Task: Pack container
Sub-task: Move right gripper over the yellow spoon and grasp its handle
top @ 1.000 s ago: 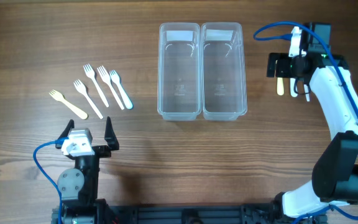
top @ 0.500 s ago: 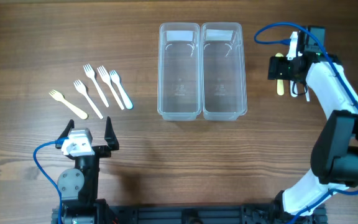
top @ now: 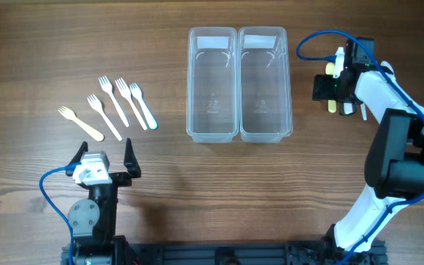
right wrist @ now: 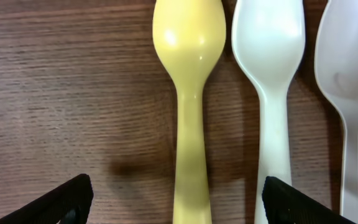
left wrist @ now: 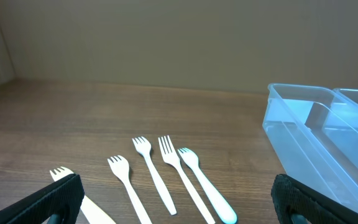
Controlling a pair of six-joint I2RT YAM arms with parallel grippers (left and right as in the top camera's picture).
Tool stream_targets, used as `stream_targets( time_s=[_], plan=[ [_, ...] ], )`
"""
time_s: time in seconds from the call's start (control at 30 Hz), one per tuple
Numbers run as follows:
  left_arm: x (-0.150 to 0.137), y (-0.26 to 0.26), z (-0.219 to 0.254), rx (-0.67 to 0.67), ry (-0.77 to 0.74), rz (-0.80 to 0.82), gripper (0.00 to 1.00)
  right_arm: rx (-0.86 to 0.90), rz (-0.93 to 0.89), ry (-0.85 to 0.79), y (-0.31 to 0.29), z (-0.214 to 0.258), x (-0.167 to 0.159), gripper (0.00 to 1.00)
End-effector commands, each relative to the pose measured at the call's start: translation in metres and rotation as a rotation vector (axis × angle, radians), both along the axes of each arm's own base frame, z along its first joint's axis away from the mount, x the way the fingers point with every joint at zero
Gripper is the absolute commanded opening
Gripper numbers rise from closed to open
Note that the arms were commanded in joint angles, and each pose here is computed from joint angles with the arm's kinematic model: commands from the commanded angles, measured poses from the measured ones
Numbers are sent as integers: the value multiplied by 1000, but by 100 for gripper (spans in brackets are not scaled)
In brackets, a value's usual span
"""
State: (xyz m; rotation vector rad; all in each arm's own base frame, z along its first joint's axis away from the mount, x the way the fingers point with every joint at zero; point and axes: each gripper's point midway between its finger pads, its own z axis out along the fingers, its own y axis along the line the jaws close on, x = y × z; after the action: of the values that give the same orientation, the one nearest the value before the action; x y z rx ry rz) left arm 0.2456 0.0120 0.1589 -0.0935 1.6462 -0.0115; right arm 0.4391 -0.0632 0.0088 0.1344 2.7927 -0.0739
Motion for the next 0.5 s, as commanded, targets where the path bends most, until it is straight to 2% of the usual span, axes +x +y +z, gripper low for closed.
stream_targets(
  time_s=[0.0, 0.1, 0.2, 0.3, 0.37, 0.47],
  plan=[
    [0, -3, -1, 18, -3, -17, 100, 28, -13, 1, 2, -6, 4, 85],
    [0, -3, -1, 18, -3, -17, 100, 28, -8, -3, 4, -6, 5, 79],
    [0, -3, -1, 18, -3, -17, 100, 27, 5, -5, 10, -6, 6, 68],
    [0, -3, -1, 18, -3, -17, 100, 26, 17, -6, 14, -6, 7, 62],
    [0, -3, -1, 18, -3, -17, 100, 26, 17, -6, 14, -6, 7, 54],
    [0, -3, -1, 18, -3, -17, 100, 26, 17, -5, 14, -6, 7, 48]
  ],
)
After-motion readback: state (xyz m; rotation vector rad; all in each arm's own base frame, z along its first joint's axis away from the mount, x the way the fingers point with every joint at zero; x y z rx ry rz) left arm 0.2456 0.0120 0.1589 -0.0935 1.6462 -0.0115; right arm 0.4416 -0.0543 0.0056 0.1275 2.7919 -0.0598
